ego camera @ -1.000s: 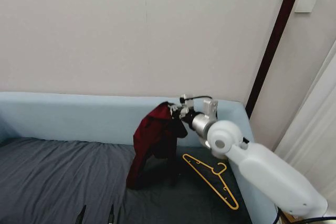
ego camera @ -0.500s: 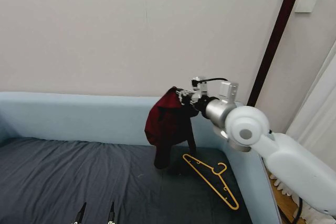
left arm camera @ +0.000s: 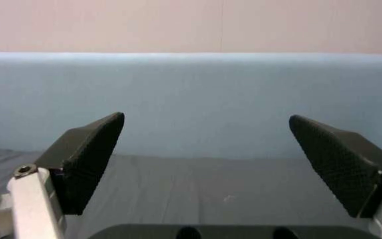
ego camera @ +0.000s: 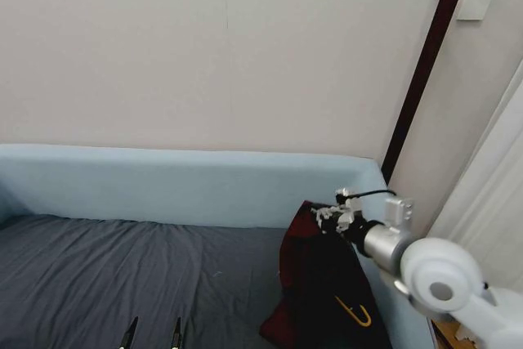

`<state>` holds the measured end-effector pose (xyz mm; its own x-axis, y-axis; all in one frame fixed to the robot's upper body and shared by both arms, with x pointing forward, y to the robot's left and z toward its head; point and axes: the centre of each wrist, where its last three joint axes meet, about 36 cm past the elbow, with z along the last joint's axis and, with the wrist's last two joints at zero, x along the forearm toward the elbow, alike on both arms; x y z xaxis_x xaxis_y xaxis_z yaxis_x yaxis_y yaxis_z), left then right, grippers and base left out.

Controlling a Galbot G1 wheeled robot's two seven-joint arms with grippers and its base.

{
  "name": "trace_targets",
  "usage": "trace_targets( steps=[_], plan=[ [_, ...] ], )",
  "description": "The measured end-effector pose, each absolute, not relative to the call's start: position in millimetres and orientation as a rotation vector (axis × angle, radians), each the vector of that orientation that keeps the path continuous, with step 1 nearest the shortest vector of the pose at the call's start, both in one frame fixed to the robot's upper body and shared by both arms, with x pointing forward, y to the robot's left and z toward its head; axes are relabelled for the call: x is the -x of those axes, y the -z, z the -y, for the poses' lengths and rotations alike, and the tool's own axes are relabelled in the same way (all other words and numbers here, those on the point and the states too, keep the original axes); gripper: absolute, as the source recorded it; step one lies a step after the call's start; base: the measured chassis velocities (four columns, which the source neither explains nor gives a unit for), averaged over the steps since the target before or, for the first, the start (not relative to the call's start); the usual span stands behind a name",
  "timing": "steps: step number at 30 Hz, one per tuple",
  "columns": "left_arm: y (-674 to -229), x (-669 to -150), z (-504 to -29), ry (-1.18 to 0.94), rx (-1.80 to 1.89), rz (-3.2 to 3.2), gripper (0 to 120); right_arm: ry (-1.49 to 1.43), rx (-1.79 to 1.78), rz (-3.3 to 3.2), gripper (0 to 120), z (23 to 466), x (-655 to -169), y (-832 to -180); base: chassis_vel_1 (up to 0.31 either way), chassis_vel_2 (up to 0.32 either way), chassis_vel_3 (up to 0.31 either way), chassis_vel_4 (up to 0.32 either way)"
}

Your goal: Pick up the clothes from the sofa and hang them on the clothes hanger.

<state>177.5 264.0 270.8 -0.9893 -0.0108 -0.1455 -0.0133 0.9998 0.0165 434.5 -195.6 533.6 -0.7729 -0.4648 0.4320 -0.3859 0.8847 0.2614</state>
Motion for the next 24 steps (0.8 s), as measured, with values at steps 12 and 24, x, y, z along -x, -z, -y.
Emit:
trace_targets(
  steps=[12,24],
  plan=[
    [-262.9,-164.3,-277.5,-0.056,0.095,-3.012,98,0.038,-0.534,2.445,0,21.3,-544.2,-381.7,0.000,0.000,0.000,0.000],
    [-259.4,-160.4,-269.8,-0.047,0.088,-3.026,98,-0.154,-0.670,2.520,28,-1.2,-558.8,-370.3,0.000,0.000,0.000,0.000]
  ],
)
